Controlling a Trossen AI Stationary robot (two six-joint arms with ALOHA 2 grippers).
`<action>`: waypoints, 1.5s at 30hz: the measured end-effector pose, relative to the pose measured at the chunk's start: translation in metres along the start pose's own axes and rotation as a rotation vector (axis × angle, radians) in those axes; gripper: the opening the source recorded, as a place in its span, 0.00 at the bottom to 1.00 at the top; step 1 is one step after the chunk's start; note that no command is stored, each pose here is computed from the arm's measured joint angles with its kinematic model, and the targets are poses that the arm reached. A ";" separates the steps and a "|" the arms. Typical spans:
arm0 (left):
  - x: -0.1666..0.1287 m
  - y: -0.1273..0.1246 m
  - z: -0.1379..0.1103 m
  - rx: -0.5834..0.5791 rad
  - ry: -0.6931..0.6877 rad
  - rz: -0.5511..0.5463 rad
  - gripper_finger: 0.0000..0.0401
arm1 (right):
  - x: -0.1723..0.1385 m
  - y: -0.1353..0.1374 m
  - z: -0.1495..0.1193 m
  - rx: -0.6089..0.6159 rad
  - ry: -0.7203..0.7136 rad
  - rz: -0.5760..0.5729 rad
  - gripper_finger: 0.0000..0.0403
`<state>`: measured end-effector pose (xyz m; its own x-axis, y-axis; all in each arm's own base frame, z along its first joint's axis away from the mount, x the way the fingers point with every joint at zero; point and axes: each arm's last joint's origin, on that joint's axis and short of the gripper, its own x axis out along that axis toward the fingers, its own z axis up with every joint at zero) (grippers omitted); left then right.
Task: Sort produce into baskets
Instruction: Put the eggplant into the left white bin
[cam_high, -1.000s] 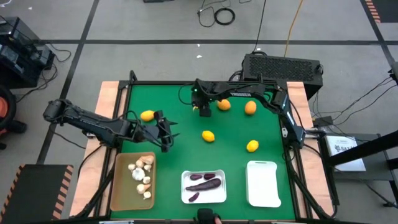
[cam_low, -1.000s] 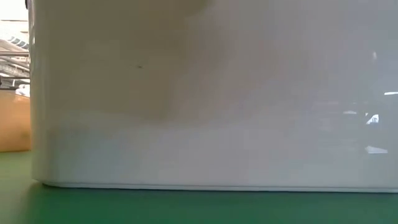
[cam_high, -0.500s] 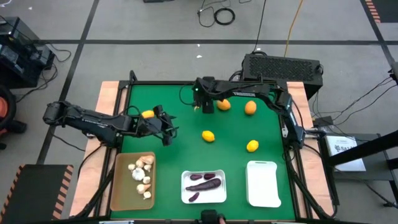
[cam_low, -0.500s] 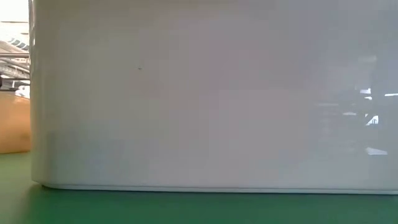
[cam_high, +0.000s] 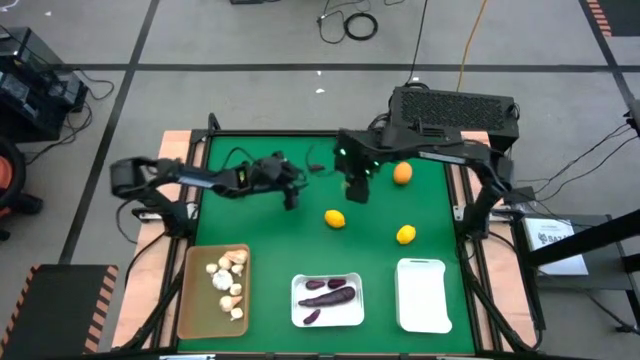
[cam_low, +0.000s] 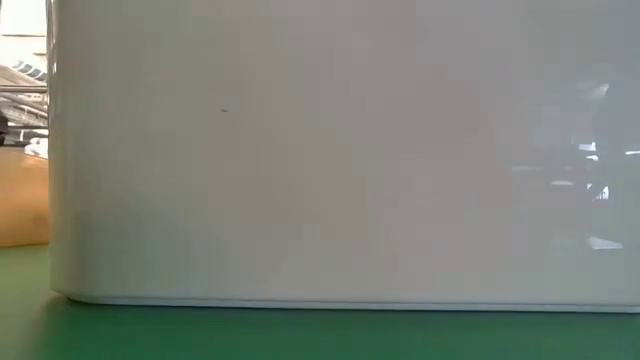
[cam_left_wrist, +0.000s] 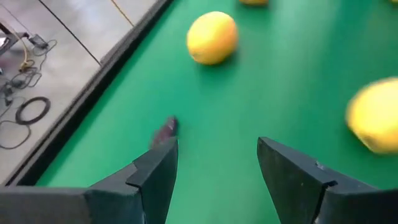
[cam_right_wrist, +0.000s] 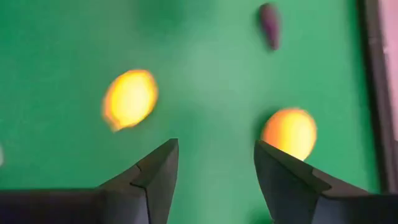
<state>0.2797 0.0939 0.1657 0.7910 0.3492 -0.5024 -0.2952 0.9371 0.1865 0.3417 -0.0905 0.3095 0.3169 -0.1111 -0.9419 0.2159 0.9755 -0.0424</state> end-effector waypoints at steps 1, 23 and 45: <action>0.006 0.006 0.001 -0.012 -0.013 0.005 0.57 | -0.008 0.008 -0.004 -0.006 0.007 0.008 0.50; 0.091 0.061 0.030 -0.030 0.416 -0.104 0.80 | -0.031 0.087 -0.119 0.019 -0.299 -0.006 0.50; 0.125 0.082 0.022 -0.189 0.600 -0.094 0.53 | -0.006 0.094 -0.150 -0.033 -0.598 0.038 0.50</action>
<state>0.3657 0.2140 0.1365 0.3963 0.1523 -0.9054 -0.3720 0.9282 -0.0067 0.2216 0.0309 0.2616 0.7908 -0.1547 -0.5922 0.1687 0.9852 -0.0321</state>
